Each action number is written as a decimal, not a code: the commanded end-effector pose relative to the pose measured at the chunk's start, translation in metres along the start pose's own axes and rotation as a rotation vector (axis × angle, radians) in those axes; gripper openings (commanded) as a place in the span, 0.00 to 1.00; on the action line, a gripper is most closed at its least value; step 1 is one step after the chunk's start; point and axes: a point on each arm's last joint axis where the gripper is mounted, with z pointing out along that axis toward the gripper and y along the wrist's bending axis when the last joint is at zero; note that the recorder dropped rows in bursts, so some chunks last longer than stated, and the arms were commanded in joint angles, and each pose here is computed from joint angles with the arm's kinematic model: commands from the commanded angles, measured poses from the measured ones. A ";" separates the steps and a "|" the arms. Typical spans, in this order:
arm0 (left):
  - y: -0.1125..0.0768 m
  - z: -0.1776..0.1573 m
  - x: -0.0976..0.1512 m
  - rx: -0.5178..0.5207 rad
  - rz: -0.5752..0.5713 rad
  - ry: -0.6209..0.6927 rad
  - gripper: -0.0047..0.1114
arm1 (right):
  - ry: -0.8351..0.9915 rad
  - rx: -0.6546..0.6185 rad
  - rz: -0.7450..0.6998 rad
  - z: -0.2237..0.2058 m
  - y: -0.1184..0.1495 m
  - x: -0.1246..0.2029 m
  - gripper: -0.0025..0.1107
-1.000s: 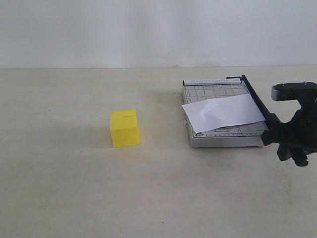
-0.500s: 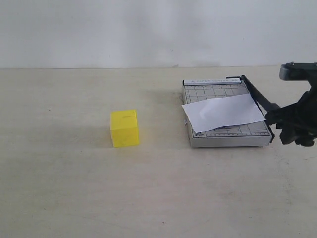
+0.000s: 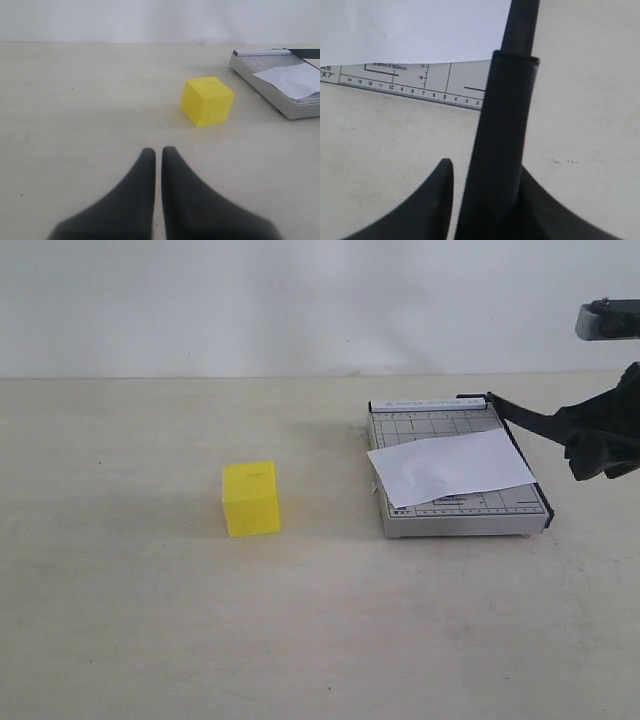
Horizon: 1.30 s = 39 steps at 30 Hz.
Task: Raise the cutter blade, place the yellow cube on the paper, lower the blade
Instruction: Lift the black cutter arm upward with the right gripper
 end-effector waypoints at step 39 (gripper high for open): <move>0.000 0.000 0.000 0.004 -0.002 -0.005 0.08 | -0.603 0.160 -0.053 -0.112 0.019 -0.017 0.28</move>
